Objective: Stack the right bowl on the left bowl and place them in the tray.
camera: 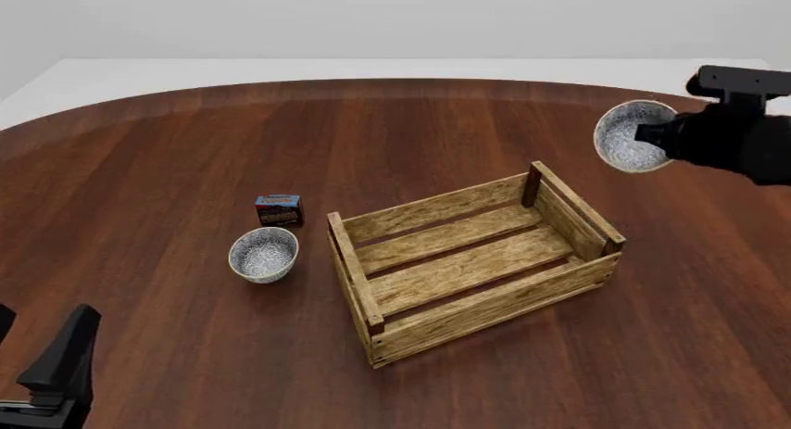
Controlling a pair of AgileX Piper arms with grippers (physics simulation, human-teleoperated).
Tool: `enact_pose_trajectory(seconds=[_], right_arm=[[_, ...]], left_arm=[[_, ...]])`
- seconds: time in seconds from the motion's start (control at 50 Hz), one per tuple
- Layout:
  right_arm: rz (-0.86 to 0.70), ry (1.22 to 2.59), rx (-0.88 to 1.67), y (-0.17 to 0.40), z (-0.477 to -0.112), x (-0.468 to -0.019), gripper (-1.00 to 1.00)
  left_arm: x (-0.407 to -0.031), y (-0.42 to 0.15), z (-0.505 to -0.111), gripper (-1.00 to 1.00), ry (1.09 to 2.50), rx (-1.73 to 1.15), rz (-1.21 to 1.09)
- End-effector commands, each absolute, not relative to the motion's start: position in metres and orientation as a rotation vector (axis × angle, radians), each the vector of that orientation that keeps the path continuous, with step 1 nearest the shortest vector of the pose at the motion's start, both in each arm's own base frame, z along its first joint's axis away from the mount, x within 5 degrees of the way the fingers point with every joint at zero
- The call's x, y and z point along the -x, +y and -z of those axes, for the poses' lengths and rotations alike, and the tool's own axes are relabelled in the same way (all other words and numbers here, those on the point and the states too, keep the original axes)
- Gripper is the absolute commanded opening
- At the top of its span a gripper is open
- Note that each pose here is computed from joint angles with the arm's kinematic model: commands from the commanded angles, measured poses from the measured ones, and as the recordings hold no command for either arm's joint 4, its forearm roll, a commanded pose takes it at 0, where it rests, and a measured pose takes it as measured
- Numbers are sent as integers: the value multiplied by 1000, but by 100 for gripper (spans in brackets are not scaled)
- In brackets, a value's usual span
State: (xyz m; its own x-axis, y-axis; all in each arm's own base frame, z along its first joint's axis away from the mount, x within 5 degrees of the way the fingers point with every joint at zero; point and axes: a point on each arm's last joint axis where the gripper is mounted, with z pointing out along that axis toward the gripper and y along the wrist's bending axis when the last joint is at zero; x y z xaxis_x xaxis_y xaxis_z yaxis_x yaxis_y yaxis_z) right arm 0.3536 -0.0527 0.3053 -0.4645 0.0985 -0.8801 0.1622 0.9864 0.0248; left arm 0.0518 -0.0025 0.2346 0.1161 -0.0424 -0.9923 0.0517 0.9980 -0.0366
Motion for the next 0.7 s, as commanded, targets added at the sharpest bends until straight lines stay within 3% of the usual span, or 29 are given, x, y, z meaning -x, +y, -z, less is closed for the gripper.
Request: enact_pose_trajectory(seconds=[0.02, 0.28, 0.7], right_arm=[[3, 1963, -130, -22, -338, -323, -100], [-112, 1883, -22, 20, -354, -279, -100], [-271, 1827, 61, 57, -340, -250, -100]], left_arm=[[-51, -3, -236, 100, 1452, -18, 68], [-51, -3, -238, 100, 1451, -32, 63], [-49, -4, -244, 100, 1444, -56, 61]])
